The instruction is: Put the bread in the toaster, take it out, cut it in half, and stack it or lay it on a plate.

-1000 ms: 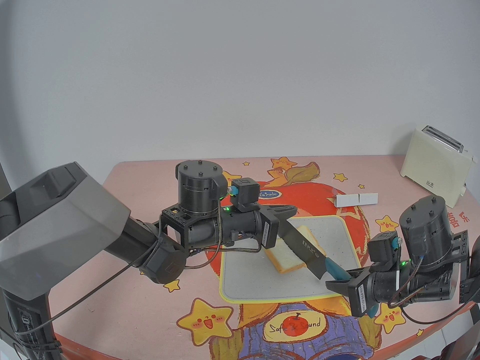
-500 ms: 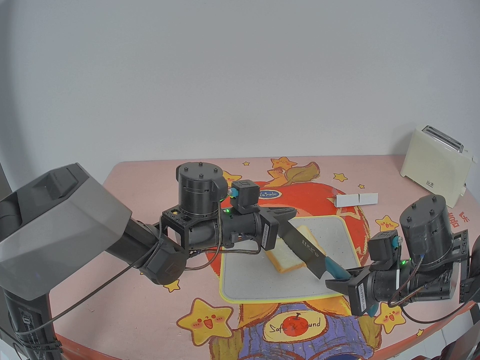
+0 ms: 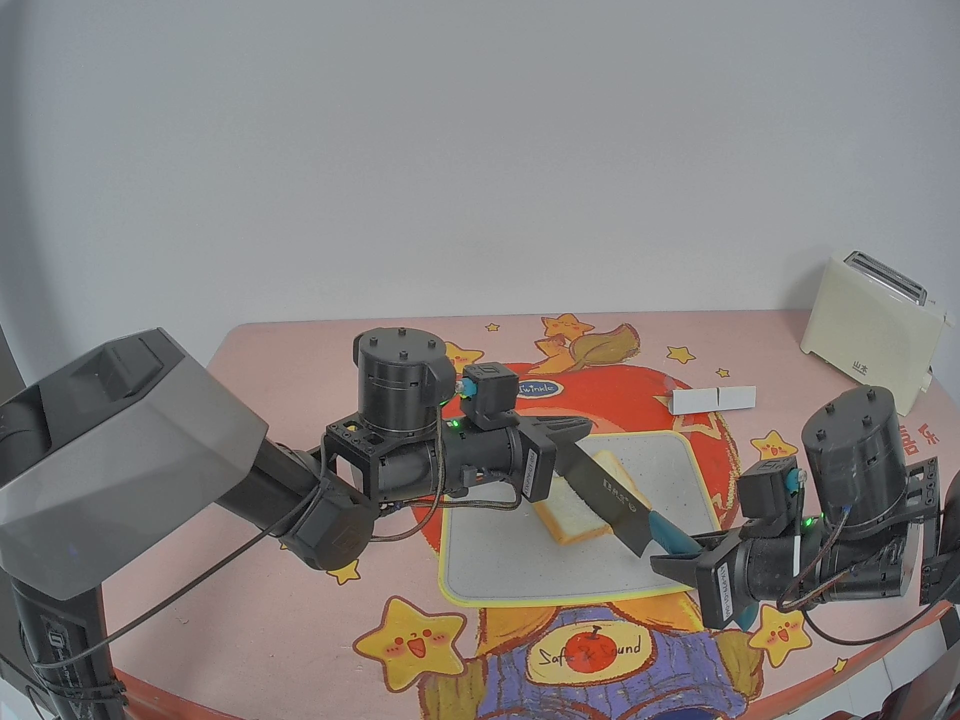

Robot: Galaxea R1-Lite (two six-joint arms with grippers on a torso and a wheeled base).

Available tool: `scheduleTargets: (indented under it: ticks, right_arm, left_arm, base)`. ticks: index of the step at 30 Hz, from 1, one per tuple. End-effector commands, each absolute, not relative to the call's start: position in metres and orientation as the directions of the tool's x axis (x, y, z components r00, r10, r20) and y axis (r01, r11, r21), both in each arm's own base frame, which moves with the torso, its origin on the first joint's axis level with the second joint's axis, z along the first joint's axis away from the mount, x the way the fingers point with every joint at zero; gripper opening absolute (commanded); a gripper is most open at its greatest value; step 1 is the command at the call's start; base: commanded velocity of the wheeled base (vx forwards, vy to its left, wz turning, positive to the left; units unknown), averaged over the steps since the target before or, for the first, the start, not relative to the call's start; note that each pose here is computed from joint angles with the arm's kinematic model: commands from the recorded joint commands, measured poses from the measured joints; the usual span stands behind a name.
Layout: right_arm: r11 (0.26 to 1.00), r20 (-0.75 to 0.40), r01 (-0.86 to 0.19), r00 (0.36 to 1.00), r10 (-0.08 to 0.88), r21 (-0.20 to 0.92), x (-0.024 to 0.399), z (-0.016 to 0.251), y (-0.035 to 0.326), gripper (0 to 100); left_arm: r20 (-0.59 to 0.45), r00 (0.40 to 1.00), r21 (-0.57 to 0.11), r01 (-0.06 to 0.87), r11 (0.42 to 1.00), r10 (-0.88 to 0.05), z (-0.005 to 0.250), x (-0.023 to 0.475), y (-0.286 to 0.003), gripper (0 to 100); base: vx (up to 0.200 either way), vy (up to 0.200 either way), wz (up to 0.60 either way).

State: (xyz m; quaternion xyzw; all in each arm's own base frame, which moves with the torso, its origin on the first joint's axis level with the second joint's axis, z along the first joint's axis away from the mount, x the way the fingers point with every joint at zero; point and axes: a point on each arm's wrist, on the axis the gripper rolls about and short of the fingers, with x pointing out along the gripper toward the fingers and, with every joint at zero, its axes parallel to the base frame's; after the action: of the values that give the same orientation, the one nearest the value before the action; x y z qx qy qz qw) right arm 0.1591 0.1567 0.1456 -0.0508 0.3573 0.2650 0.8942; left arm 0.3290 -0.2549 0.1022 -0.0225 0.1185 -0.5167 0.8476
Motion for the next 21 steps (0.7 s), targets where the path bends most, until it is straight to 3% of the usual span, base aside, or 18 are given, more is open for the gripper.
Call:
scheduleTargets:
  ticks: [1, 21]
  right_arm:
    - [0.854, -0.659, -0.510, 0.610, 0.441, 0.101, 0.1587, 0.1476, 0.1563, 0]
    - [0.857, -0.664, -0.506, 0.608, 0.435, 0.099, 0.1585, 0.1464, 0.1541, 0]
  left_arm:
    - [-0.178, 0.438, -0.160, 0.871, 0.465, -0.881, 0.1023, 0.3289, -0.2550, 0]
    - [-0.170, 0.436, -0.156, 0.873, 0.462, -0.883, 0.1048, 0.3284, -0.2562, 0]
  base:
    - [0.000, 0.000, 0.00]
    - [0.000, 0.000, 0.00]
